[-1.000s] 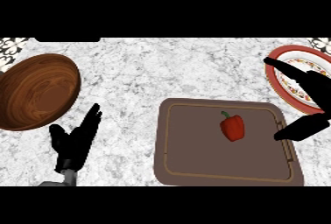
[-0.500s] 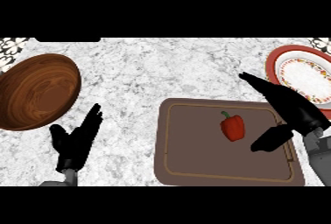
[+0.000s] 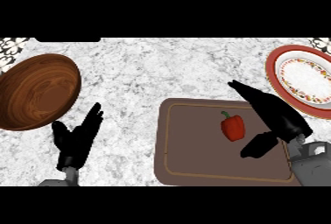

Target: Pick the bell pepper from the tray and place it in the plate

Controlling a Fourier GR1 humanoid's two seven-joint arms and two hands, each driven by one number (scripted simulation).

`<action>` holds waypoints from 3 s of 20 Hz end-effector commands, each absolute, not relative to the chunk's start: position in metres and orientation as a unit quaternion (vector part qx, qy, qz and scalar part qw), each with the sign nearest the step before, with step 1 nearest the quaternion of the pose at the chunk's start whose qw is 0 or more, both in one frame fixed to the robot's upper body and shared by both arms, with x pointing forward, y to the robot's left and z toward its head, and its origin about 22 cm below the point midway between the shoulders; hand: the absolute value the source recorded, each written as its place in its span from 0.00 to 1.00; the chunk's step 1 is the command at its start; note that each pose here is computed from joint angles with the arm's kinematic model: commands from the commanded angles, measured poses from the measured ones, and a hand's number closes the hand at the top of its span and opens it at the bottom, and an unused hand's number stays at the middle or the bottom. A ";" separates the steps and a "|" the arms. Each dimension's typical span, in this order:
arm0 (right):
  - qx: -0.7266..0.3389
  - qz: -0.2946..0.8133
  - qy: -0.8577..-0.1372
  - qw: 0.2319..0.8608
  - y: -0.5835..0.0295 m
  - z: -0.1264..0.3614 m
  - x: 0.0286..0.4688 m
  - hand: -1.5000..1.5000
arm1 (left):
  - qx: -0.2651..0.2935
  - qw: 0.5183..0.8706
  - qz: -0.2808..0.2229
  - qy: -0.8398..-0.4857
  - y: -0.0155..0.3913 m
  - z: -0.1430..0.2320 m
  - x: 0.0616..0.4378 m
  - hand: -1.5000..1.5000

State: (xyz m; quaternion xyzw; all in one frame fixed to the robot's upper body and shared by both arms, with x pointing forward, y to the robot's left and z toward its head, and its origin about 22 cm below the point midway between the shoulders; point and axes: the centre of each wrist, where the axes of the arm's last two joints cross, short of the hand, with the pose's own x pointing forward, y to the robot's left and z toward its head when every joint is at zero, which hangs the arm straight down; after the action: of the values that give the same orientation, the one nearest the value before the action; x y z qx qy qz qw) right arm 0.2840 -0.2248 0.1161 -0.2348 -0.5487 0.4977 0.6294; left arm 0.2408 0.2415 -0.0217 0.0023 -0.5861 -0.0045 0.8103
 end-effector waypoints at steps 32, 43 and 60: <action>-0.324 0.554 -0.551 0.534 -0.217 0.064 0.298 1.00 | 0.000 0.831 0.002 -0.556 0.240 -0.038 0.231 0.50; -0.276 0.419 -0.736 0.455 -0.257 0.086 0.172 1.00 | 0.012 0.833 0.021 -0.553 0.244 -0.032 0.224 0.50; -0.282 0.106 -0.786 0.540 -0.374 0.100 0.210 1.00 | -0.004 0.831 -0.008 -0.557 0.238 -0.030 0.242 0.50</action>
State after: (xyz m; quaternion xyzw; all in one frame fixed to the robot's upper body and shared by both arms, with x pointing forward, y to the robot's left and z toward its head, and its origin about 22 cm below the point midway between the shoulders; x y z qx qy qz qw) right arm 0.1922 -0.3472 0.0937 -0.2883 -0.7713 0.1599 0.5445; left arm 0.2337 0.2443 -0.0198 0.0022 -0.5861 -0.0037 0.8102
